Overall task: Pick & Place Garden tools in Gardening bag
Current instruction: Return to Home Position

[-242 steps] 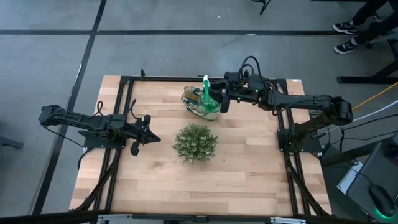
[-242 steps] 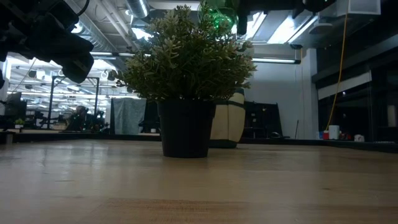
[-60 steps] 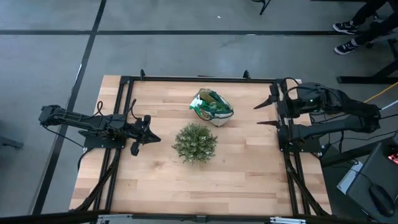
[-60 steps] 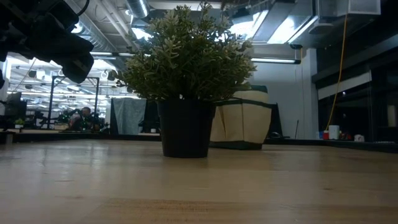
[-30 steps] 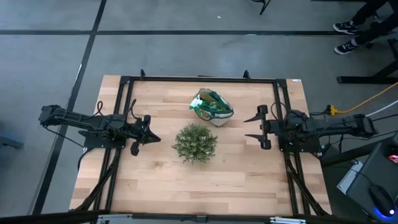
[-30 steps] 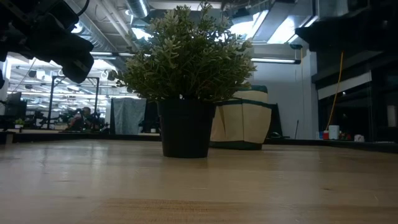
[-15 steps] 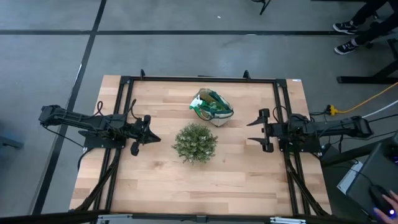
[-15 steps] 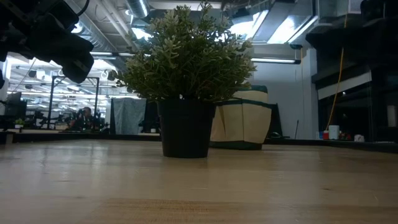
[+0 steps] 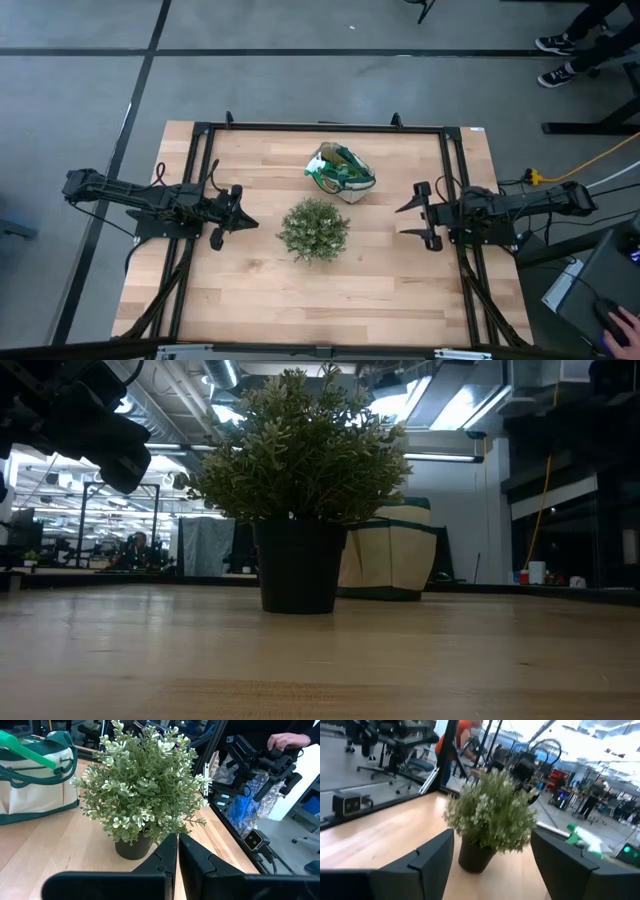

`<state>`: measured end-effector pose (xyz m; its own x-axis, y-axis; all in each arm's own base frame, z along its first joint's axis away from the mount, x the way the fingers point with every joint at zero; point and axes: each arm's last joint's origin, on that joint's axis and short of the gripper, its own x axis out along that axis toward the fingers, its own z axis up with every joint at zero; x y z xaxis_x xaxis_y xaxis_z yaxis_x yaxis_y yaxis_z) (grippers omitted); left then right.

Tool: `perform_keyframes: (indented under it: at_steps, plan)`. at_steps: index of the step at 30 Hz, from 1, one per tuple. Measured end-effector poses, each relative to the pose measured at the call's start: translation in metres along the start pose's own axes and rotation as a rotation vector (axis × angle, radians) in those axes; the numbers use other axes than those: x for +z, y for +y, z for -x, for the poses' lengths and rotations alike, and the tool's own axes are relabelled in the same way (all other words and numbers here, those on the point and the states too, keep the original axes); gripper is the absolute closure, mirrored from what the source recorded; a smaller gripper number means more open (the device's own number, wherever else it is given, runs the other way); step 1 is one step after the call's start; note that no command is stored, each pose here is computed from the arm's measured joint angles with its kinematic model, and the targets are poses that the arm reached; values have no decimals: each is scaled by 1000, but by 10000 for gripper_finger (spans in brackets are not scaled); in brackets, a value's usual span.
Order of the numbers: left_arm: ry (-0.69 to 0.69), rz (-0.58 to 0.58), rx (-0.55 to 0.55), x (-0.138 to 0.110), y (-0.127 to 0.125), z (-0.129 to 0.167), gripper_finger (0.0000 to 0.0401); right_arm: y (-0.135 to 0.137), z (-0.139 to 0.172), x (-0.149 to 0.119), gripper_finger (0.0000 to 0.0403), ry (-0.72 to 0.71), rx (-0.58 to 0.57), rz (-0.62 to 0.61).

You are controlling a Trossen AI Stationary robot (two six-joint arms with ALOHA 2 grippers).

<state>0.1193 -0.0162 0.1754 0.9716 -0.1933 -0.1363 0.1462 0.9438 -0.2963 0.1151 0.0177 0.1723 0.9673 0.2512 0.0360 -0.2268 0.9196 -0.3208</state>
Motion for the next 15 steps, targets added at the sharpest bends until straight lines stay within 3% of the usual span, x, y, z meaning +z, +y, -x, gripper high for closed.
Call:
perform_keyframes:
  at_steps: [8, 15]
  plan:
    - [0, 0, 0, 0, 0, 0, 391, 5, 1, -14, 135, 150, 50, -21]
    - [0, 0, 0, 0, 0, 0, 390, 6, 1, -16, 135, 168, 55, -24]
